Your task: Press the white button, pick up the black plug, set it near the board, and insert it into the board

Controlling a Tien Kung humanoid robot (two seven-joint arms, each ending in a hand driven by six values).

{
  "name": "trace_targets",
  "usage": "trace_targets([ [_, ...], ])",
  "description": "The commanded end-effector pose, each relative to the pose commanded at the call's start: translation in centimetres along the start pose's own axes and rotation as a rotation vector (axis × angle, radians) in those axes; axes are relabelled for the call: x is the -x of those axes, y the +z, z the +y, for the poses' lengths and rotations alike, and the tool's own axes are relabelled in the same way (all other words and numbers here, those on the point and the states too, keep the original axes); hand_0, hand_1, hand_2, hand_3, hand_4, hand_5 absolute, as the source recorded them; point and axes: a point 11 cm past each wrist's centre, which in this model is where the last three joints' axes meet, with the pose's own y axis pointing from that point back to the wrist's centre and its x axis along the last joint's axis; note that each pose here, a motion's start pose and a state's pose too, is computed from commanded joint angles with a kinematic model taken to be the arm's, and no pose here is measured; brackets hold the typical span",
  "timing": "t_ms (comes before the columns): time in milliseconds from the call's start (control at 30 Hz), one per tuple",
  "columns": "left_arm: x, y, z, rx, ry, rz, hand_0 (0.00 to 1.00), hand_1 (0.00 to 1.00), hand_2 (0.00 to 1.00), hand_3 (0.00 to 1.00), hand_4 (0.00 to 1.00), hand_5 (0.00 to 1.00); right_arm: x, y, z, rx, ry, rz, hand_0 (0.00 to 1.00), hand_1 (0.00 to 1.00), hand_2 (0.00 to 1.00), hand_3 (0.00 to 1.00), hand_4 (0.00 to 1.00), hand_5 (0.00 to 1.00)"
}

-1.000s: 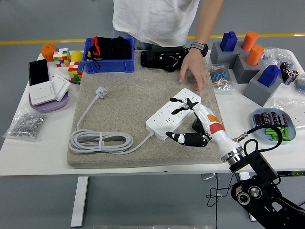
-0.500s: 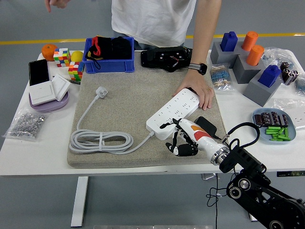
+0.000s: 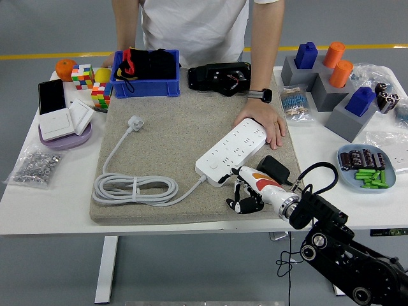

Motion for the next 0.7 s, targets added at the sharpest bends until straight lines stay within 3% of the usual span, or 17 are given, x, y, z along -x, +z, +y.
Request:
trace_targets([
  [233,-0.1,0.0,0.0,0.0,0.002,0.001,0.686,0.681,0.664,0.691,0.616,0.137,-0.6,-1.2,0.4,-0.014,-0.008,0.012,0.002,0.002,0.09,0.754,0.044,0.002],
  [700,-0.1,0.1,0.0,0.0,0.002,-0.006,0.687,0.681,0.664,0.691,0.616,0.137,-0.1,0.1,-1.5,0.018,-0.022,0.055,0.002,0.002,0.09,0.759,0.037,0.002],
])
